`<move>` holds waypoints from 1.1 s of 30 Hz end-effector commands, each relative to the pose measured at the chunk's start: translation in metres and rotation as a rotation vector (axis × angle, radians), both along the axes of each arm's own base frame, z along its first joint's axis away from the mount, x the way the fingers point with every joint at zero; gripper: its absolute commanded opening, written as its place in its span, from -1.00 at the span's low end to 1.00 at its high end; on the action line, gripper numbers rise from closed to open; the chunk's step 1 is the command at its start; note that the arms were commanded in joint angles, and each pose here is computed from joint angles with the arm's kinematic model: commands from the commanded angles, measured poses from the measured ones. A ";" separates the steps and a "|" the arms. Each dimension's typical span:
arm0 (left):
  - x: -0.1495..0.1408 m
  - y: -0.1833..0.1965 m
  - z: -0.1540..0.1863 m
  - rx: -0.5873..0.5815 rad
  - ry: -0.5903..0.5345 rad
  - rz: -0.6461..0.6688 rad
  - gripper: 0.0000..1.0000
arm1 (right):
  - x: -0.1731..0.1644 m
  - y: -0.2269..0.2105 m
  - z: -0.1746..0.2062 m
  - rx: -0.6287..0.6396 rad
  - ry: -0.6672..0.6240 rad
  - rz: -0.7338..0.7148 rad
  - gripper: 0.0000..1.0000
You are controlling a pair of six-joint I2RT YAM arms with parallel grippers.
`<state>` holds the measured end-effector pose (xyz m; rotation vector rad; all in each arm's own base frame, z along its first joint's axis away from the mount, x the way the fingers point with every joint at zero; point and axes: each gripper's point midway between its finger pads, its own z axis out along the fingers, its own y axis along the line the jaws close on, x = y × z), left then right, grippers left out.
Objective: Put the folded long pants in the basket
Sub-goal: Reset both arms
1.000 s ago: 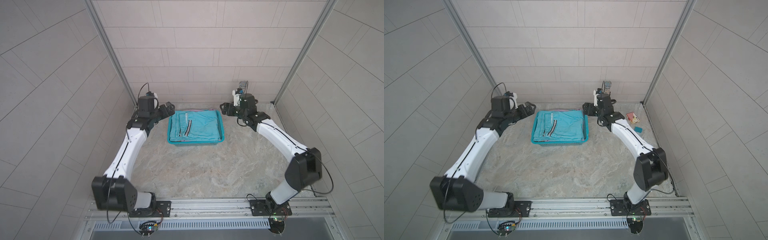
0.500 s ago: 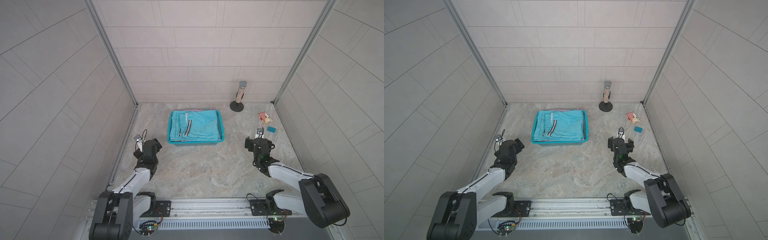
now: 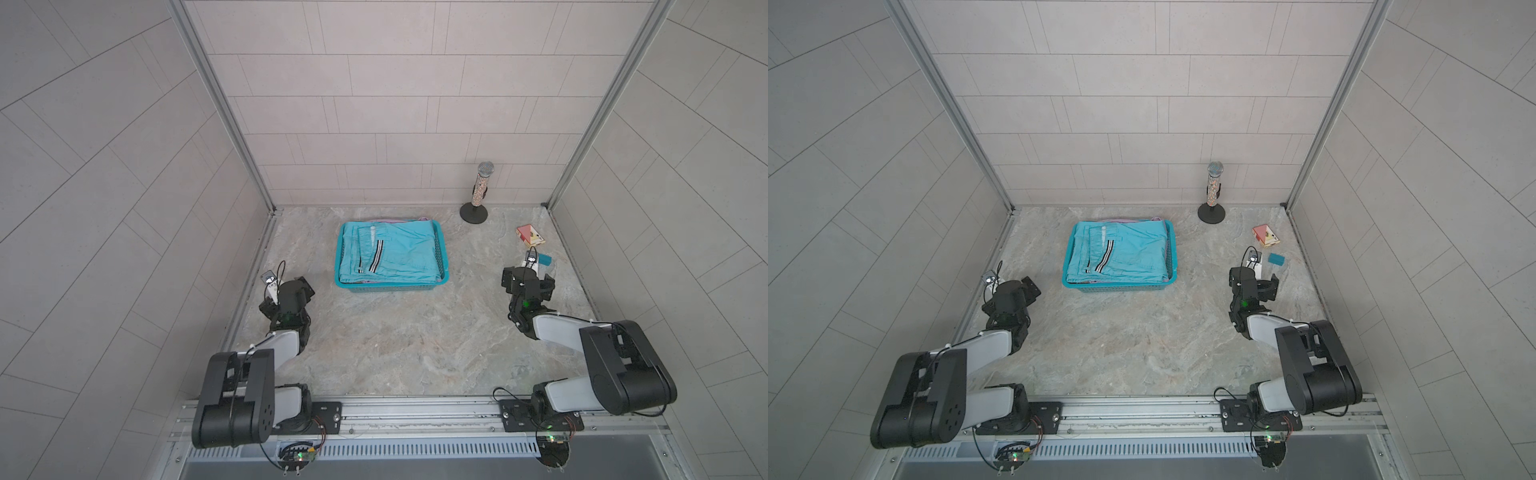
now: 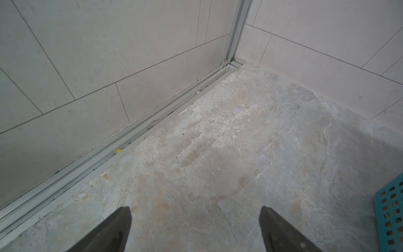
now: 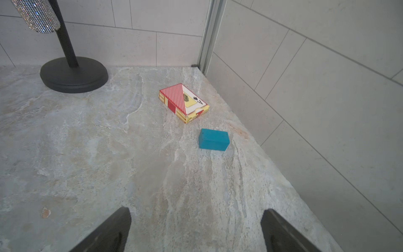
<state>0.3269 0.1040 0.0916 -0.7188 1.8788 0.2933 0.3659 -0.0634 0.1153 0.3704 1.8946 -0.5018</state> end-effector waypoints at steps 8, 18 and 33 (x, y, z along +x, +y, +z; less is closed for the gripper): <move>0.032 -0.020 0.014 0.079 -0.066 -0.190 0.92 | 0.022 0.010 -0.012 0.017 -0.015 0.119 0.96; 0.062 -0.060 -0.007 0.131 -0.024 -0.416 1.00 | 0.022 0.008 -0.013 0.027 -0.011 0.120 0.99; 0.057 -0.063 -0.003 0.124 -0.046 -0.428 1.00 | 0.021 0.040 -0.021 0.039 -0.054 0.346 1.00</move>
